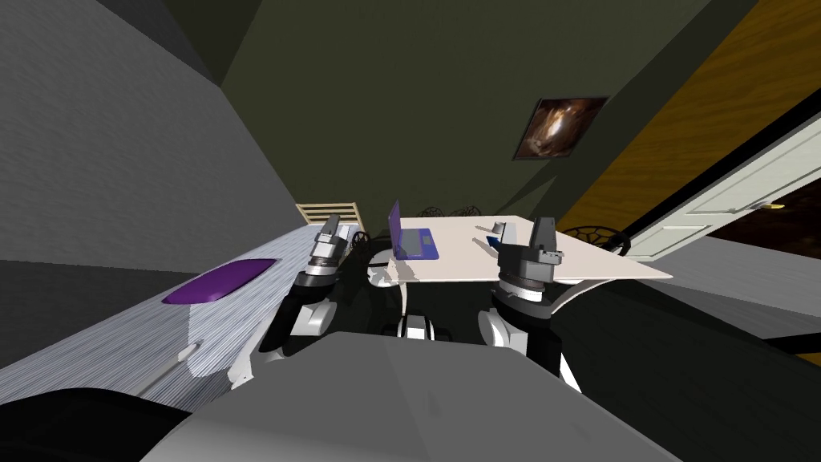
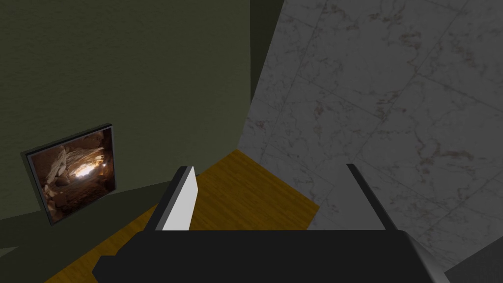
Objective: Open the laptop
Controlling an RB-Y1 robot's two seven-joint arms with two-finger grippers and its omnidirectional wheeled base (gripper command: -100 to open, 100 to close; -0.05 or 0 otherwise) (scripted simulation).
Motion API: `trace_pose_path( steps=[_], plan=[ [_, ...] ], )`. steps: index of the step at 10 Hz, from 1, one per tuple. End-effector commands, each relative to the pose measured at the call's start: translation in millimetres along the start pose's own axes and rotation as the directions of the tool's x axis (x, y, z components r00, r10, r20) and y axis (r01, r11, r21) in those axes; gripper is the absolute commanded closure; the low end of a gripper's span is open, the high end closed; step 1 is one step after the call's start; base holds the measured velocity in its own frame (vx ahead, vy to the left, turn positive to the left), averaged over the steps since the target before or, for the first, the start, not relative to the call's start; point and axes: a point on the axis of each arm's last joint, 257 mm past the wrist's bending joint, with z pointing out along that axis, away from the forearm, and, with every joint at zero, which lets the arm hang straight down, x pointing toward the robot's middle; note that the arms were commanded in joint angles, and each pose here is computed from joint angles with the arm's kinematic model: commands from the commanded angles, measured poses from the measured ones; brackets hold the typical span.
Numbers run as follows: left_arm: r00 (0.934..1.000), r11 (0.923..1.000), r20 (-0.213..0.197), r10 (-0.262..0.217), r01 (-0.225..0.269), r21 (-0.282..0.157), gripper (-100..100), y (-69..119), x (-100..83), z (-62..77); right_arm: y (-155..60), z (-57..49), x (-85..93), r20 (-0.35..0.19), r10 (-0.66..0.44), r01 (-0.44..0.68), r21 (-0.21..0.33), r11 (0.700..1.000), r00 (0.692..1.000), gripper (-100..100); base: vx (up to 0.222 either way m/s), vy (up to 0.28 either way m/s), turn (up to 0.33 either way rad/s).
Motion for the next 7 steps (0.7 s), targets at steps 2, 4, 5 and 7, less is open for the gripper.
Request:
trace_pose_path(
  steps=[2, 4, 5, 7],
  plan=[
    [0.9983, 0.9969, -0.037, 0.046, -0.048, -0.063, -100, 14.8, 2.5, 4.8, 0, 0.0, 0.0, 0.0, 0.0, 0.0, 0.0, 1.0, 1.0, 0, -0.025, -0.018, 0.001],
    [0.9954, 0.9922, -0.059, 0.076, -0.081, -0.094, -100, 22.5, 3.1, 8.0, 0, 0.0, 0.0, 0.0, 0.0, 0.0, 0.0, 1.0, 1.0, 0, -0.024, -0.01, -0.001],
    [0.9914, 0.9882, -0.077, 0.106, -0.114, -0.103, -100, 24.6, 2.9, 11.5, 0, 0.0, 0.0, 0.0, 0.0, 0.0, 0.0, 1.0, 1.0, 0, -0.026, -0.015, -0.003],
    [0.986, 0.9799, -0.098, 0.135, -0.148, -0.134, -100, 32.9, 2.4, 14.1, 0, 0.0, 0.0, 0.0, 0.0, 0.0, 0.0, 1.0, 1.0, 0, -0.022, -0.021, -0.003]
  ],
)
